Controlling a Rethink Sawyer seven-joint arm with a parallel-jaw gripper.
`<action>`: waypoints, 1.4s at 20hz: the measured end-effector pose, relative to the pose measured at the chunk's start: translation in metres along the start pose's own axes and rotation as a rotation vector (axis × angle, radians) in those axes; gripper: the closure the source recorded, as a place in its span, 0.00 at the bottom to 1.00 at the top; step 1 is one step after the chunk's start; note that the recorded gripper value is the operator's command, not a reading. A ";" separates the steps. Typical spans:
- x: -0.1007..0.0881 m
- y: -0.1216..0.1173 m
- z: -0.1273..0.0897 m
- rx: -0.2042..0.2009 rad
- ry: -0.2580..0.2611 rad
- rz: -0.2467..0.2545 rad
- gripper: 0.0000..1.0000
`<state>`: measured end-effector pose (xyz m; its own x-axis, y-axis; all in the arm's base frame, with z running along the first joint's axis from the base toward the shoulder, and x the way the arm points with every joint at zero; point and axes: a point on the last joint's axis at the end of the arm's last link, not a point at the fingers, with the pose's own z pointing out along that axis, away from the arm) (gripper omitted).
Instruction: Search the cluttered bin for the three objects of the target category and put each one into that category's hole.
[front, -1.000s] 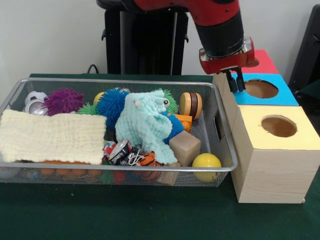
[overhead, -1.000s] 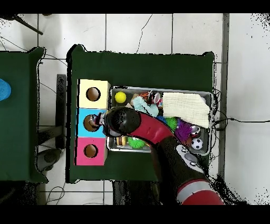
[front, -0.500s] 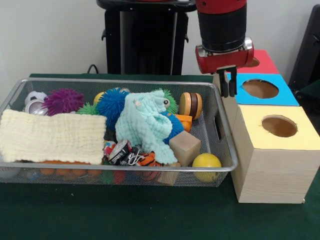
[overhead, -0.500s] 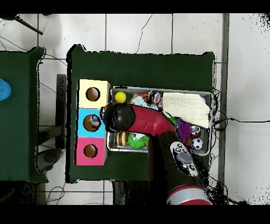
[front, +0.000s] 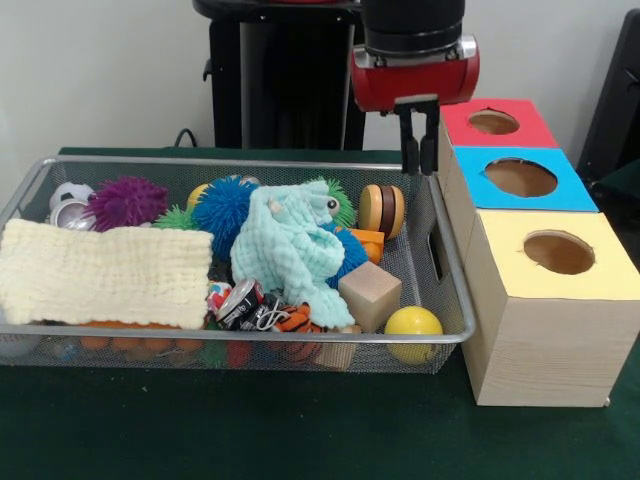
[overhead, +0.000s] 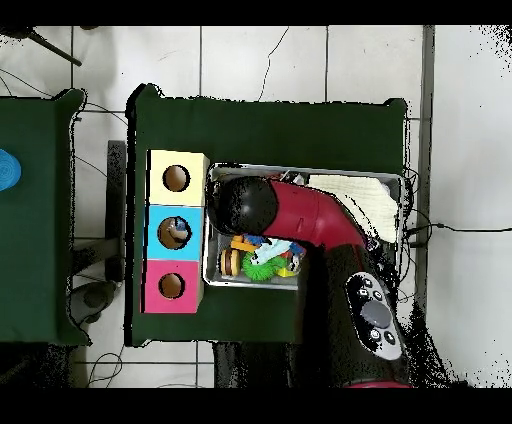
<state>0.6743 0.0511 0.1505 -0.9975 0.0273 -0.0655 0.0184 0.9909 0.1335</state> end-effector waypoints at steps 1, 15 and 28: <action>-0.003 -0.002 -0.004 0.008 -0.007 -0.005 1.00; -0.025 -0.042 -0.037 0.254 -0.098 -0.191 0.00; -0.029 -0.062 -0.041 0.375 -0.118 -0.305 0.00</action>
<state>0.6991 -0.0169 0.1848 -0.9471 -0.2778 -0.1606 -0.2280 0.9348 -0.2723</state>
